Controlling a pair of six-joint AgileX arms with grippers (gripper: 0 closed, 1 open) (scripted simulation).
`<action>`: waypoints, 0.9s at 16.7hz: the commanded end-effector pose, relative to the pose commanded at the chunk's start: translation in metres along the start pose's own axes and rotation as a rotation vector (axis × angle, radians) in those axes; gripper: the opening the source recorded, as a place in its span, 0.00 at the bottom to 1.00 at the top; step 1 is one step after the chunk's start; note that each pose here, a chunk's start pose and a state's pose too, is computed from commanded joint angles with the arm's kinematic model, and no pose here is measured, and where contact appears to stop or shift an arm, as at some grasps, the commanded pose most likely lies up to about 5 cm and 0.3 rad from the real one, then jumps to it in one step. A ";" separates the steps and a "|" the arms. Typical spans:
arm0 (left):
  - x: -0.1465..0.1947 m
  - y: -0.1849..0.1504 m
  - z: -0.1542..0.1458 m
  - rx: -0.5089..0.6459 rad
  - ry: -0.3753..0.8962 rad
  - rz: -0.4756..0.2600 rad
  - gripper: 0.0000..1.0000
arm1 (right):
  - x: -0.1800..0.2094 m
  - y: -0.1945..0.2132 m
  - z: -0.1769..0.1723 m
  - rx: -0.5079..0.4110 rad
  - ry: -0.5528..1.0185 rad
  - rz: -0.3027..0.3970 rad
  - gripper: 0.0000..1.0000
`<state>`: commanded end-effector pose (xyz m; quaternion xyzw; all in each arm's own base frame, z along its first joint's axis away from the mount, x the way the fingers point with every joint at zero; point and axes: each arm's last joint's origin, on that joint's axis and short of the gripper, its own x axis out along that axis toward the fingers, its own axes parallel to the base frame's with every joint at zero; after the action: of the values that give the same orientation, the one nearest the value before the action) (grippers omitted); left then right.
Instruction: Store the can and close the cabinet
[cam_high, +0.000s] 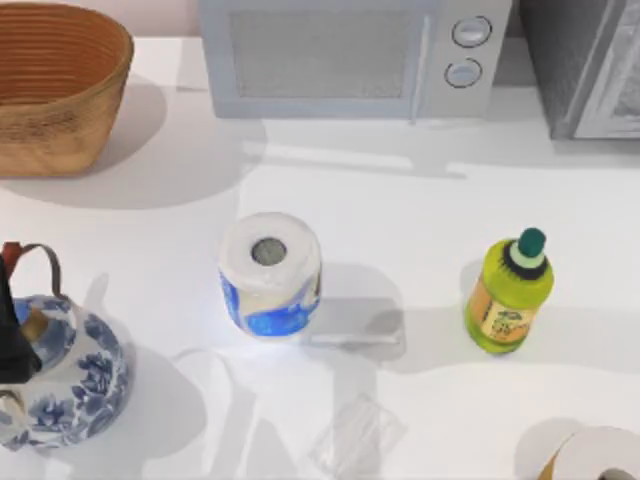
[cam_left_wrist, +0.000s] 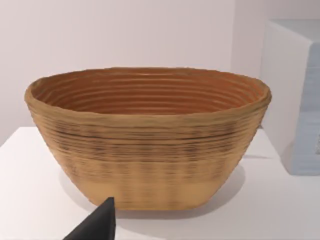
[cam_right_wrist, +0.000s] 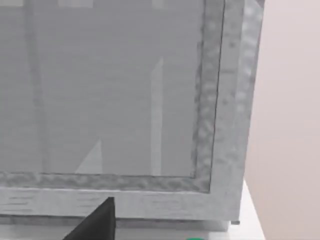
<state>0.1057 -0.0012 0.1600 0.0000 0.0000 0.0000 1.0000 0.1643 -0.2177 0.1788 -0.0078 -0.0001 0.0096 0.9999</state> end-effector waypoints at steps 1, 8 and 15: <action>0.000 0.000 0.000 0.000 0.000 0.000 1.00 | 0.004 -0.008 0.010 -0.004 -0.002 0.005 1.00; 0.000 0.000 0.000 0.000 0.000 0.000 1.00 | 0.030 -0.059 0.132 0.043 0.021 0.030 1.00; 0.000 0.000 0.000 0.000 0.000 0.000 1.00 | 0.010 -0.021 0.284 0.053 0.026 0.012 1.00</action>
<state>0.1057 -0.0012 0.1600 0.0000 0.0000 0.0000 1.0000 0.1746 -0.2344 0.4635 0.0188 0.0132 0.0152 0.9996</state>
